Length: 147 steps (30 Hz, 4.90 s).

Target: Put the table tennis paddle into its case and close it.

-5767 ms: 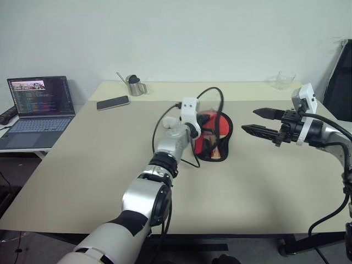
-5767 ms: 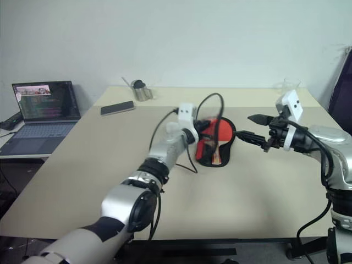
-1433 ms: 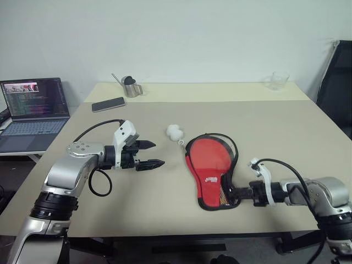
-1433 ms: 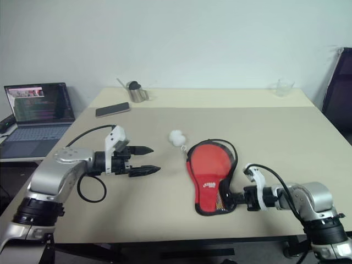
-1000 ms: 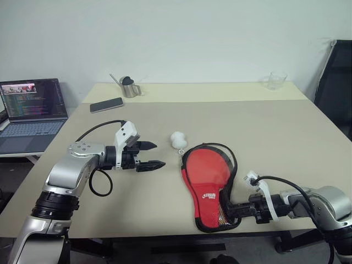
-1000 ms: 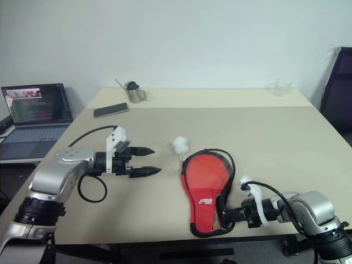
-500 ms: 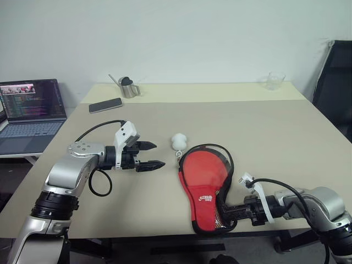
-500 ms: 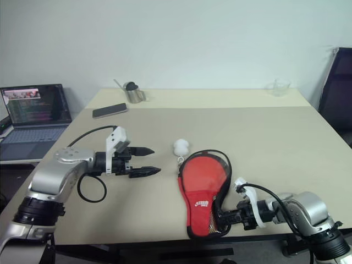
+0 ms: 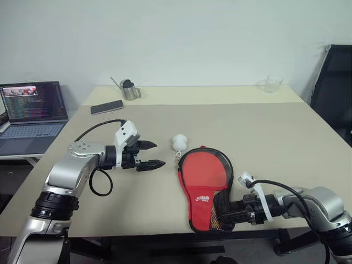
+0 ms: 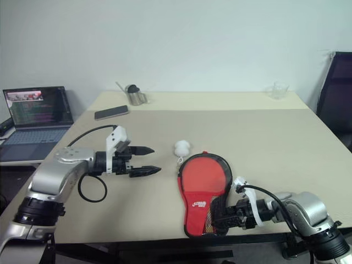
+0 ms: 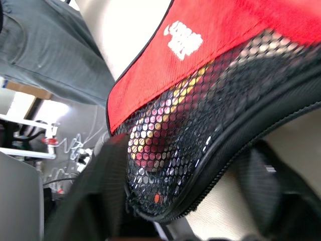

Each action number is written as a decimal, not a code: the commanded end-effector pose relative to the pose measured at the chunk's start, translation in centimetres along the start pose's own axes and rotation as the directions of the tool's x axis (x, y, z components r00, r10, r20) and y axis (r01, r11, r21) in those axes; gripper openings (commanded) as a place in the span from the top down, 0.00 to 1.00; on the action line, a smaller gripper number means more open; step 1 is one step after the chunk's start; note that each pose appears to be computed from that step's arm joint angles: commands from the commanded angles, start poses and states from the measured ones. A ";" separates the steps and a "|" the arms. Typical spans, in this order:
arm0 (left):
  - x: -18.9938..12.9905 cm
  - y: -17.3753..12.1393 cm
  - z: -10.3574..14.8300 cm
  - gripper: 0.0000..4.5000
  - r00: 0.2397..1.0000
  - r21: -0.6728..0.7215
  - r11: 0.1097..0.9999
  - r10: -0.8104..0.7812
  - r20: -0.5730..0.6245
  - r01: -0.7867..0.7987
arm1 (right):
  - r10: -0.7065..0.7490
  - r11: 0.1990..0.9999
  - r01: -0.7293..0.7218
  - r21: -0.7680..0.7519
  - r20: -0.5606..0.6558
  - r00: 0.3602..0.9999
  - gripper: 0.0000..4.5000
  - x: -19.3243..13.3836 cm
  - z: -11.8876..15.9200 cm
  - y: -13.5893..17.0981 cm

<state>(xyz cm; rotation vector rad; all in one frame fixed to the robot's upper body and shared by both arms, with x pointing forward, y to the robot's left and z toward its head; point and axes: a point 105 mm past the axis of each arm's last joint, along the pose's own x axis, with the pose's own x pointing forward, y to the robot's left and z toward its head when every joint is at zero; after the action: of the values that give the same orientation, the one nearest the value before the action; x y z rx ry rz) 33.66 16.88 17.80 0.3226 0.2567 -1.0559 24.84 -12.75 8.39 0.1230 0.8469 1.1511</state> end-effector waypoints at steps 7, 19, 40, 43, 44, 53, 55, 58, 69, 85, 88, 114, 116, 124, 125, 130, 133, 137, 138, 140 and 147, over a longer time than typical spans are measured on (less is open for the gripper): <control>-0.6 1.2 1.5 0.00 0.996 0.043 0.997 0.068 0.054 -0.070 | -0.289 0.940 0.301 -0.159 0.091 0.953 0.03 -8.6 3.2 -3.8; 1.4 5.6 3.5 0.00 0.947 -0.054 0.956 0.292 0.134 -0.287 | -0.228 0.781 0.504 -0.368 0.584 0.779 0.03 -3.3 13.5 -1.7; 12.3 3.6 1.0 0.00 0.974 -0.214 0.951 0.223 -0.028 -0.224 | -0.333 0.787 0.558 -0.262 0.581 0.743 0.03 8.3 10.5 -4.8; 12.9 4.2 0.2 0.00 0.958 -0.235 0.929 0.277 -0.068 -0.286 | -0.332 0.790 0.554 -0.263 0.576 0.747 0.03 8.5 10.3 -4.7; 13.0 4.5 -0.1 0.00 0.947 -0.227 0.919 0.310 -0.088 -0.322 | -0.334 0.790 0.554 -0.261 0.575 0.747 0.03 8.4 10.2 -4.7; 13.4 6.0 -1.4 0.00 0.884 -0.199 0.863 0.440 -0.158 -0.465 | -0.353 0.783 0.569 -0.251 0.573 0.739 0.03 7.9 10.0 -5.1; 14.0 5.6 -1.7 0.00 0.889 -0.200 0.868 0.426 -0.171 -0.454 | -0.358 0.784 0.571 -0.245 0.573 0.737 0.03 7.8 9.9 -5.2; 14.8 5.3 -1.9 0.04 0.891 -0.186 0.874 0.420 -0.172 -0.448 | -0.363 0.784 0.573 -0.237 0.574 0.734 0.03 7.8 9.9 -5.1; 14.1 7.9 -0.3 0.82 0.798 0.136 0.817 0.576 -0.175 -0.560 | -0.370 0.788 0.571 -0.232 0.562 0.740 0.03 7.4 9.5 -4.9; 17.0 6.6 4.0 0.94 0.766 0.497 0.694 0.637 -0.087 -0.521 | -0.374 0.815 0.536 -0.218 0.509 0.775 0.03 7.2 7.6 -3.7; 17.4 6.3 4.4 0.94 0.761 0.549 0.663 0.645 -0.072 -0.510 | -0.385 0.819 0.538 -0.201 0.503 0.774 0.03 7.0 7.2 -3.5; 25.5 -3.8 7.6 0.94 0.911 0.818 0.503 0.408 0.062 -0.281 | -0.430 0.839 0.537 -0.086 0.499 0.752 0.03 7.1 5.8 -1.7; 25.8 -4.3 7.7 0.94 0.917 0.830 0.489 0.394 0.064 -0.268 | -0.435 0.839 0.539 -0.078 0.499 0.749 0.03 7.1 5.7 -1.6; 26.7 -6.2 8.4 0.94 0.938 0.851 0.461 0.333 0.096 -0.251 | -0.449 0.839 0.541 -0.047 0.500 0.740 0.03 7.3 5.3 -1.5; 26.9 -6.6 8.5 0.94 0.942 0.852 0.463 0.322 0.096 -0.246 | -0.449 0.840 0.541 -0.046 0.501 0.740 0.03 7.4 5.4 -1.4; 28.1 -9.1 8.5 0.94 0.965 0.870 0.449 0.244 0.098 -0.202 | -0.447 0.842 0.537 -0.040 0.506 0.738 0.03 7.7 5.5 -1.2; 28.8 -11.2 8.0 0.94 0.981 0.893 0.423 0.173 0.086 -0.153 | -0.450 0.844 0.536 -0.026 0.510 0.733 0.03 7.8 5.5 -1.1; 29.3 -13.0 7.8 0.94 0.990 0.909 0.399 0.111 0.084 -0.122 | -0.453 0.844 0.537 -0.019 0.512 0.730 0.03 7.9 5.5 -1.1; 29.5 -13.4 7.8 0.94 0.992 0.912 0.394 0.098 0.085 -0.117 | -0.453 0.843 0.537 -0.018 0.513 0.729 0.03 7.9 5.6 -1.1; 29.7 -14.1 7.6 0.94 0.994 0.915 0.389 0.077 0.081 -0.104 | -0.454 0.843 0.538 -0.018 0.514 0.728 0.03 7.9 5.6 -1.1; 30.1 -15.9 7.2 0.94 0.997 0.925 0.374 0.023 0.069 -0.073 | -0.456 0.842 0.539 -0.013 0.517 0.725 0.03 7.9 5.7 -1.0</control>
<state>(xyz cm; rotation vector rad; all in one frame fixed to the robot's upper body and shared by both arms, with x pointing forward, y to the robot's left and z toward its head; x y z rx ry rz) 41.07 -8.80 11.89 1.4619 -0.2735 -0.8339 30.95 -5.28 8.82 0.0217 0.2280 0.5947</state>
